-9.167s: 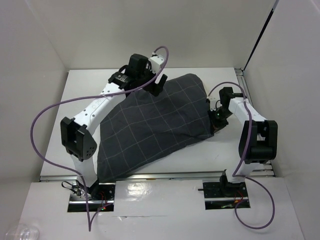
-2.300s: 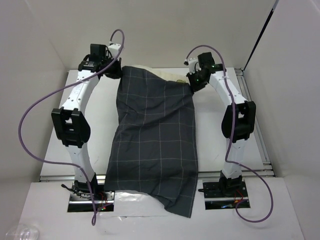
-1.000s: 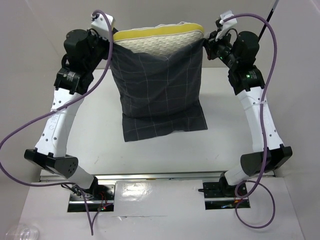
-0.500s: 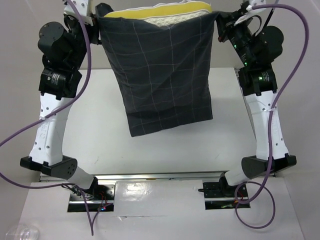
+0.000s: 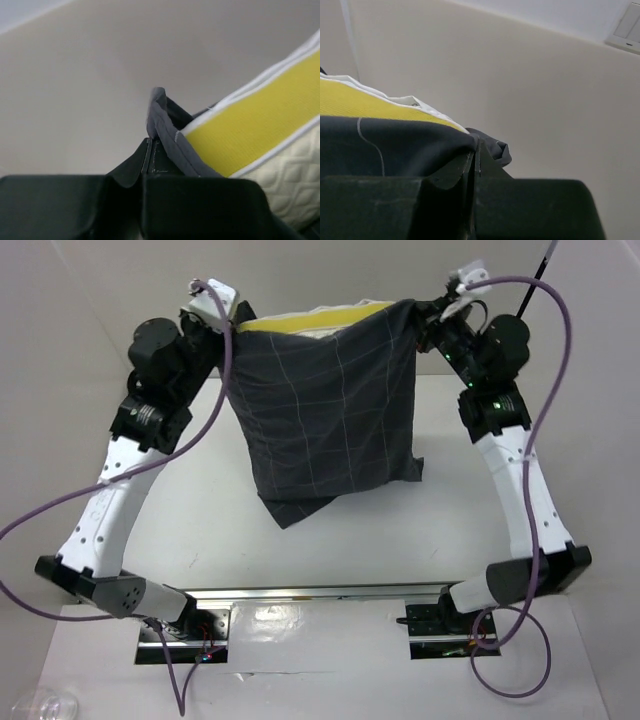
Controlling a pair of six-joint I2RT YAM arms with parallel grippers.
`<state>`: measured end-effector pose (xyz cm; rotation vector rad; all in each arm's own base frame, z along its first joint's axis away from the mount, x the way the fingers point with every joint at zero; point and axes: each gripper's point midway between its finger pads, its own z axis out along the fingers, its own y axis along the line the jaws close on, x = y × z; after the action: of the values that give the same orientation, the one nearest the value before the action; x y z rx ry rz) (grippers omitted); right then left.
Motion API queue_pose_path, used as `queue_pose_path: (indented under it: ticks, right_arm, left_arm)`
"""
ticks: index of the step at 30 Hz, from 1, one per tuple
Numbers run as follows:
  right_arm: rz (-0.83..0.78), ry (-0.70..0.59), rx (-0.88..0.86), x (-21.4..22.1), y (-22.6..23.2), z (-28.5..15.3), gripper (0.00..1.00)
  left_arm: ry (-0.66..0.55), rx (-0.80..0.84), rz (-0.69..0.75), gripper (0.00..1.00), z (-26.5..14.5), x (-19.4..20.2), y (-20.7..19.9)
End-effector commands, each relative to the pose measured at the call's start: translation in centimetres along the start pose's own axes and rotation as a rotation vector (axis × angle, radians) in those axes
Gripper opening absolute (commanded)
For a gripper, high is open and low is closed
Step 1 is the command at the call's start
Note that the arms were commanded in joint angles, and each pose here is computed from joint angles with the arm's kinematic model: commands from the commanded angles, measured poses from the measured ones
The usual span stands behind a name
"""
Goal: Put the pillow into the pillowcase
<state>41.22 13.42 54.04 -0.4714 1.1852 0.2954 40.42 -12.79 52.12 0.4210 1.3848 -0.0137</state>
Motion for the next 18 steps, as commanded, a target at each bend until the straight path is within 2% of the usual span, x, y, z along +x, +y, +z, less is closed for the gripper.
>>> queue_pose_path:
  ticks: [1,3,4,6,8,11,13,16,17,18]
  right_arm:
    - [-0.092,-0.242,-0.01,-9.0,0.3,0.8,0.0]
    - [-0.119,-0.335,-0.009,-12.8,0.5,0.3,0.0]
    - [-0.144,-0.415,0.011,-16.3,0.2,-0.5,0.0]
    - [-0.155,-0.489,0.025,-19.5,0.1,-1.8,0.0]
    - [-0.173,-0.578,0.031,-22.4,0.2,-3.0,0.0]
    - [-0.233,-0.717,0.05,-26.1,0.7,-6.0,0.0]
    - [-0.281,-0.721,0.057,-26.0,0.9,-6.4,0.0]
    - [-0.251,-0.538,0.041,-20.0,0.7,-4.4,0.0]
    - [-0.222,-0.427,0.027,-15.1,0.9,-3.2,0.0]
    - [-0.207,-0.38,0.02,-12.8,1.0,-2.9,0.0]
  left_arm:
    - [-0.187,-0.066,0.002,0.0,-0.6,-6.7,1.9]
    - [-0.293,-0.101,0.005,0.0,-1.8,-10.5,3.2]
    - [-0.385,-0.13,-0.002,0.0,-3.3,-13.8,4.3]
    - [-0.463,-0.162,0.018,0.0,-5.1,-16.8,5.5]
    - [-0.549,-0.204,0.017,0.0,-6.7,-19.6,6.7]
    - [-0.61,-0.25,0.052,0.0,-8.5,-21.5,7.7]
    - [-0.62,-0.277,0.085,0.0,-9.3,-22.0,8.3]
    - [-0.515,-0.219,0.078,0.0,-7.5,-18.7,6.9]
    - [-0.406,-0.167,0.091,0.0,-4.9,-14.4,5.2]
    - [-0.363,-0.137,0.082,0.0,-4.1,-12.3,4.2]
